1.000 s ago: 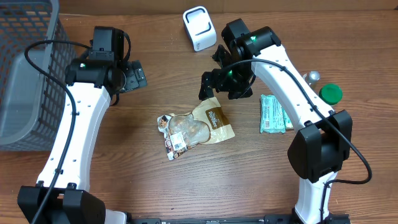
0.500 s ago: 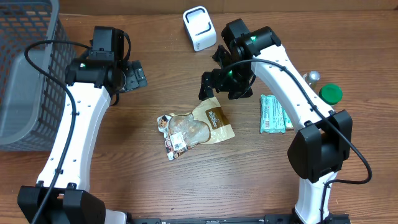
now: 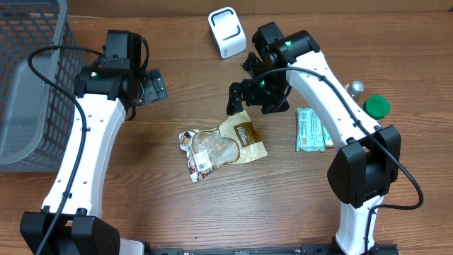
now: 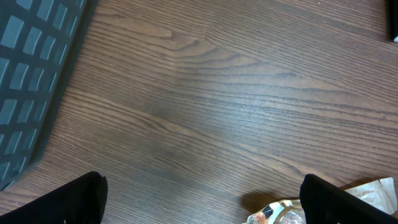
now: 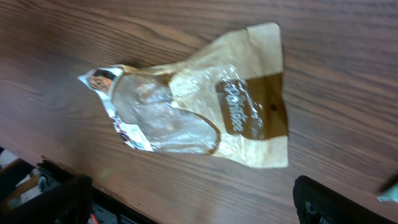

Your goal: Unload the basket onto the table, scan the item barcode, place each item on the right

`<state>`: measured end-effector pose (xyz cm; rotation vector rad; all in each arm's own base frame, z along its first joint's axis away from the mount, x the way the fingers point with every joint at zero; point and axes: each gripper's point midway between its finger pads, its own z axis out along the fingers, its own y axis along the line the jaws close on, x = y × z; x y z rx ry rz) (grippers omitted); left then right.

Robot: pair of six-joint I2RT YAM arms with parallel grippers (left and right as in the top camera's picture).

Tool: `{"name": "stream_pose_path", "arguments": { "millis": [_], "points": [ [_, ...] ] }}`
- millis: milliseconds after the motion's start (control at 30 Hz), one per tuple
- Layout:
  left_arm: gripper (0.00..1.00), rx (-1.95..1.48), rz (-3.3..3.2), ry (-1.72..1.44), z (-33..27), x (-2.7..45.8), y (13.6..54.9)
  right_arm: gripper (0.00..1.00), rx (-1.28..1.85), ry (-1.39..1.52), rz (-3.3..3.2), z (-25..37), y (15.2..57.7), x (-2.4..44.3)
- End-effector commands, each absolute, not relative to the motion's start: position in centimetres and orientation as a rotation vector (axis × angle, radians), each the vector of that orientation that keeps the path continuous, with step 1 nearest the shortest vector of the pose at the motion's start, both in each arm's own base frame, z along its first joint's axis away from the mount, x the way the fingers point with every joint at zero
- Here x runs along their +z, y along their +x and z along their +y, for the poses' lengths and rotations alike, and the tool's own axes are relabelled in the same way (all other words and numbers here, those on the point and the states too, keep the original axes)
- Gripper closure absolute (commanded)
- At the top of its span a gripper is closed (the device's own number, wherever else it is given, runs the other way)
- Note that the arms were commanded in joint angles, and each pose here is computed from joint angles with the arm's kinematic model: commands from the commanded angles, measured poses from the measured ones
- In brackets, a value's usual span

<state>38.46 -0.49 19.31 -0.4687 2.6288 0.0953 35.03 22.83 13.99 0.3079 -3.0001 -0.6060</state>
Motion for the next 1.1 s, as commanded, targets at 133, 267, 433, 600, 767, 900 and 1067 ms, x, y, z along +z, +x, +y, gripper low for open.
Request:
{"name": "stream_pose_path", "arguments": {
  "millis": [133,267,433,600,767,900,1067],
  "points": [
    [0.01,0.103,2.626,-0.431,-0.6,19.7,38.6,0.00,-0.424,0.295,-3.031,20.7,34.9,13.3],
    [0.00,0.072,2.562,-0.446,-0.7,20.4,40.0,0.00,-0.435,0.301,-3.051,20.8,35.4,13.3],
    [0.01,-0.030,2.523,-0.425,-2.0,21.0,41.2,0.00,-0.456,0.311,-3.080,21.2,36.2,13.4],
    [0.66,-0.258,2.562,-0.361,-5.1,20.7,41.2,0.00,-0.488,0.310,-3.124,21.3,37.5,13.5],
    [0.95,-0.437,2.699,-0.305,-8.4,18.7,39.2,0.00,-0.494,0.256,-3.145,19.9,38.5,13.5],
    [0.96,-0.456,2.805,-0.266,-10.4,16.4,38.0,0.00,-0.556,0.273,-3.146,18.9,39.3,13.7],
    [0.96,-0.557,2.886,-0.154,-14.5,14.5,37.1,0.00,-0.612,0.346,-3.140,17.9,39.8,14.0]
  ]
}}
